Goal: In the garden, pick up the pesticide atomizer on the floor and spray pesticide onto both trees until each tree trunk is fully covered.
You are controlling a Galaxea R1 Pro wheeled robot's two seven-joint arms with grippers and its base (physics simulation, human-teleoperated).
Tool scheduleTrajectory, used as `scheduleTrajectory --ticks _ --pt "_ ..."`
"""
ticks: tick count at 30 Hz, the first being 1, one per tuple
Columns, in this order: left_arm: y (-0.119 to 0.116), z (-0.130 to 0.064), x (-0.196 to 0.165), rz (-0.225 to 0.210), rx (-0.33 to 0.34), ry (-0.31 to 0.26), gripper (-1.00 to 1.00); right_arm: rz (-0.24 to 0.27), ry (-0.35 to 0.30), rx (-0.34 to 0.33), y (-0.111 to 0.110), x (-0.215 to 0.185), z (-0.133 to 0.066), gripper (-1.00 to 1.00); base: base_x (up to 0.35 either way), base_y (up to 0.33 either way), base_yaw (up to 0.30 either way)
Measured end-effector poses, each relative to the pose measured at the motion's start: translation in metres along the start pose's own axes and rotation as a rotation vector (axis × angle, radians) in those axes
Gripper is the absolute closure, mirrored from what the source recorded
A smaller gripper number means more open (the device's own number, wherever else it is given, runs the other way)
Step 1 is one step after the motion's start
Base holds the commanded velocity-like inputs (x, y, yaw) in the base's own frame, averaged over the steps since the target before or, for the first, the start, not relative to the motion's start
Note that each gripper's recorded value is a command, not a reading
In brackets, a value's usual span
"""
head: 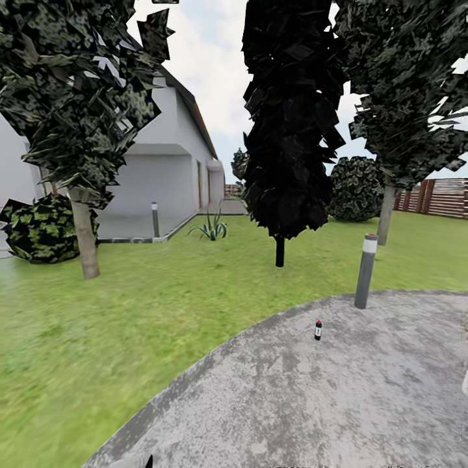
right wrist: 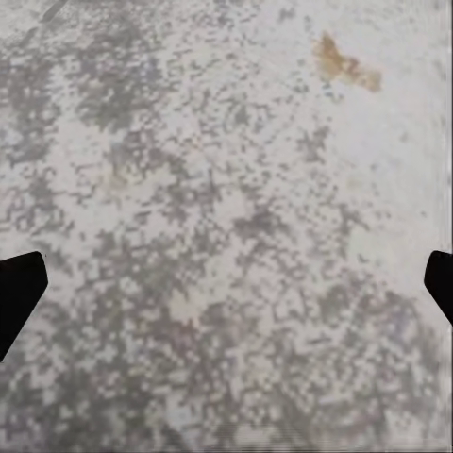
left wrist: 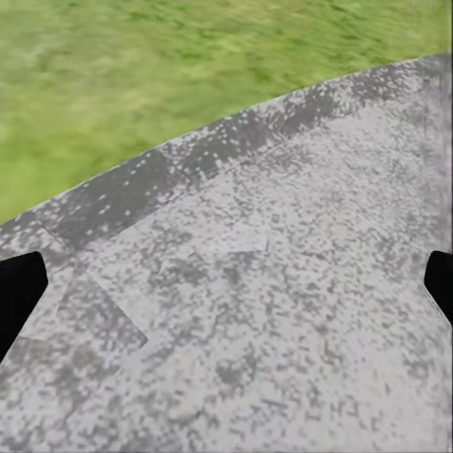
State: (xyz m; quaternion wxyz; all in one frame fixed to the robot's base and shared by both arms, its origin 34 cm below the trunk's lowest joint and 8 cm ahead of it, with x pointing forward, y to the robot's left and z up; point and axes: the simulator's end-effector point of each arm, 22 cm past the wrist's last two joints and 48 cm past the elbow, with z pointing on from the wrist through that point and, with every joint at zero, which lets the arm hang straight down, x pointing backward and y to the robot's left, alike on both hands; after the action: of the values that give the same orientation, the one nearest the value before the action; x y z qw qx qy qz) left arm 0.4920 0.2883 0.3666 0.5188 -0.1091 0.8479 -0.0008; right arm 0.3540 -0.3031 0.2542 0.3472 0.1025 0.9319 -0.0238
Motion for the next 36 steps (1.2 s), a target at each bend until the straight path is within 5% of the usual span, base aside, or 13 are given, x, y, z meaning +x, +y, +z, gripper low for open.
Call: scheduleTrajectory --ticks 11,36 --pt "0.0000 0.0000 -0.0003 0.001 0.000 -0.001 -1.00 0.000 0.000 0.000 0.0001 -0.0001 0.0000 -1.00 0.040 0.000 -0.265" --pt "-0.0005 -0.0001 -0.0017 0.002 0.002 -0.004 -1.00 0.000 -0.005 0.000 0.0000 -0.0019 0.0000 -1.00 0.322 0.002 -0.184"
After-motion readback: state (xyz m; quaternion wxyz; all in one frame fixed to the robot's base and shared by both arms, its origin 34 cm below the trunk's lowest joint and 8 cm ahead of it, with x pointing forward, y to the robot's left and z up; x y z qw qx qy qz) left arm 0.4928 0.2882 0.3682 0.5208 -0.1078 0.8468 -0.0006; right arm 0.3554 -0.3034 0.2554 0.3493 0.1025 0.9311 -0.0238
